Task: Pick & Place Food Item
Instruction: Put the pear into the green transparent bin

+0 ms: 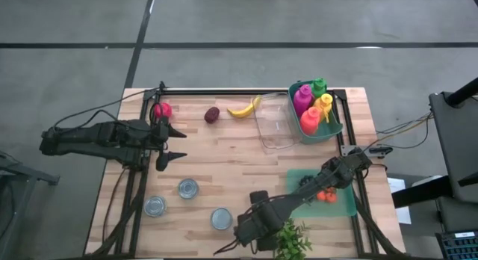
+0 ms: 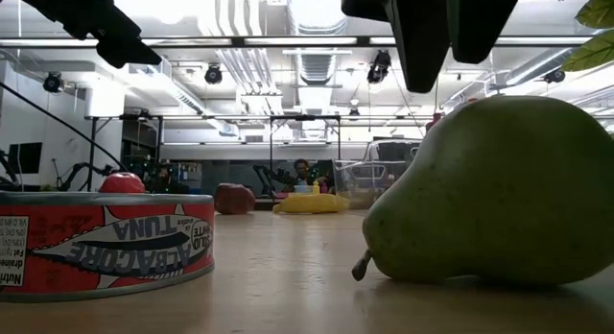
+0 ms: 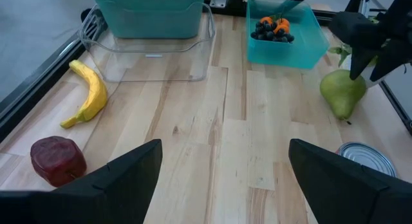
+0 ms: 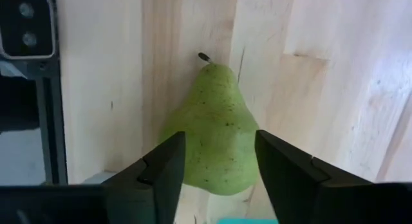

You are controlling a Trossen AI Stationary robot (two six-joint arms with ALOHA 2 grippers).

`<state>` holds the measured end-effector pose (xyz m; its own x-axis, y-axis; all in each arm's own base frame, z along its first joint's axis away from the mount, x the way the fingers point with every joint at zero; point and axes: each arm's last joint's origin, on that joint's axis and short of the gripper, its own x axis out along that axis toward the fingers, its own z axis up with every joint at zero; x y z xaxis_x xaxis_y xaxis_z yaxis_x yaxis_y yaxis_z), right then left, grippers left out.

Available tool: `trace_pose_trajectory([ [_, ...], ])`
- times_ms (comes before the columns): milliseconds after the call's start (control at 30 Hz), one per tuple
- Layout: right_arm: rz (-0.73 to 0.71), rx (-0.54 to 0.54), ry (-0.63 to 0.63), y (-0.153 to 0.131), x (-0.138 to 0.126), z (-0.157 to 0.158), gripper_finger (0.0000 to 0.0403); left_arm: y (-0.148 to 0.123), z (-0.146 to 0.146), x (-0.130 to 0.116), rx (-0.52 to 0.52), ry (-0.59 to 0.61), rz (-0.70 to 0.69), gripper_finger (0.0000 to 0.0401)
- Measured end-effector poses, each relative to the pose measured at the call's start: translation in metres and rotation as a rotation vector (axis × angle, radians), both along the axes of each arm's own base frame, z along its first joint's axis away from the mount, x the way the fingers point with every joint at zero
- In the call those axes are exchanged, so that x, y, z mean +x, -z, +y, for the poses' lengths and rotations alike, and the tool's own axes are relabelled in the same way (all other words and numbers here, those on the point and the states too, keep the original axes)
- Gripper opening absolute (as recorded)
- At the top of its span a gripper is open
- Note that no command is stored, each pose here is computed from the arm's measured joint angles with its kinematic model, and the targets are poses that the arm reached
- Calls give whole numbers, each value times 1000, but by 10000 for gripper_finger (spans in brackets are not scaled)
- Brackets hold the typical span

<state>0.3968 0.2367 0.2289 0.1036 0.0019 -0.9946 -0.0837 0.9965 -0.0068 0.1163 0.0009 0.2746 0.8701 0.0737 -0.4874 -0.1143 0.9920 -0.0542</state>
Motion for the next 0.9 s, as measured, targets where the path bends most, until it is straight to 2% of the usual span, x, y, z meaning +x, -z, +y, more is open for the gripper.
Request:
trace_pose_trajectory([
  [267, 15, 2, 24, 0, -2, 0, 274, 0, 0, 0, 0, 0, 0, 343],
  [533, 16, 15, 143, 0, -2, 1, 343, 0, 0, 0, 0, 0, 0, 343],
  [633, 18, 19, 170, 1, -3, 2, 356, 0, 0, 0, 0, 0, 0, 343],
  [900, 37, 31, 182, 5, -5, 7, 359, 0, 0, 0, 0, 0, 0, 343],
])
